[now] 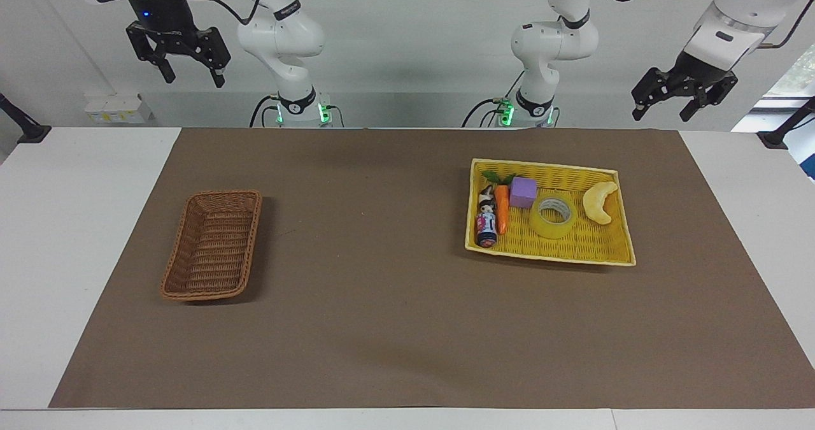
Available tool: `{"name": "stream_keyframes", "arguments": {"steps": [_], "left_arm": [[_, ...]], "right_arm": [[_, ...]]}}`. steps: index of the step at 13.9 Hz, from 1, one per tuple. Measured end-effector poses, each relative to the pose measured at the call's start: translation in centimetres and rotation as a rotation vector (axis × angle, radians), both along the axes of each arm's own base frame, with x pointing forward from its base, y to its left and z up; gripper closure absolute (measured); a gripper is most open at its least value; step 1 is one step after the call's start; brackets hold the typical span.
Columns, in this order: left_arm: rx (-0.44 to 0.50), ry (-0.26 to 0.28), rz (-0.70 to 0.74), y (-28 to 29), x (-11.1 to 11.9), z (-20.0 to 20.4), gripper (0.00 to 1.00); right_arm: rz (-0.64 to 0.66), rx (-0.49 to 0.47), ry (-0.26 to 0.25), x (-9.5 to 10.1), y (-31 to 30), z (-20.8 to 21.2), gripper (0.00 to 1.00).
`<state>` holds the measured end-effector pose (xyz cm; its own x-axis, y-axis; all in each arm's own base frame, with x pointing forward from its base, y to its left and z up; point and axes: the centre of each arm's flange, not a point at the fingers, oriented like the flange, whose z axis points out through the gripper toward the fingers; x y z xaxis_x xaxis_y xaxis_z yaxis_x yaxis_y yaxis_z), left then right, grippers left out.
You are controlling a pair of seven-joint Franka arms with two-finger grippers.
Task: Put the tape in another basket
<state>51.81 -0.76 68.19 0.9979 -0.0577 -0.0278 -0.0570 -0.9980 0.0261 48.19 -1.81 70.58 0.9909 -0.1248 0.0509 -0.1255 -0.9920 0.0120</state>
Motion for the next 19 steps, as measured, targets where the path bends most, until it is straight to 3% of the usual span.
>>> {"name": "stream_keyframes", "arguments": {"steps": [4,19], "left_arm": [[-0.001,0.0,-0.035,0.1,0.0,0.1,0.0],[-0.001,0.013,-0.017,1.2,0.5,-2.2,0.0]], "right_arm": [[0.004,-0.001,0.019,2.1,-0.2,-1.1,0.0],[0.004,-0.002,0.008,2.2,-0.3,-1.4,0.0]]}}
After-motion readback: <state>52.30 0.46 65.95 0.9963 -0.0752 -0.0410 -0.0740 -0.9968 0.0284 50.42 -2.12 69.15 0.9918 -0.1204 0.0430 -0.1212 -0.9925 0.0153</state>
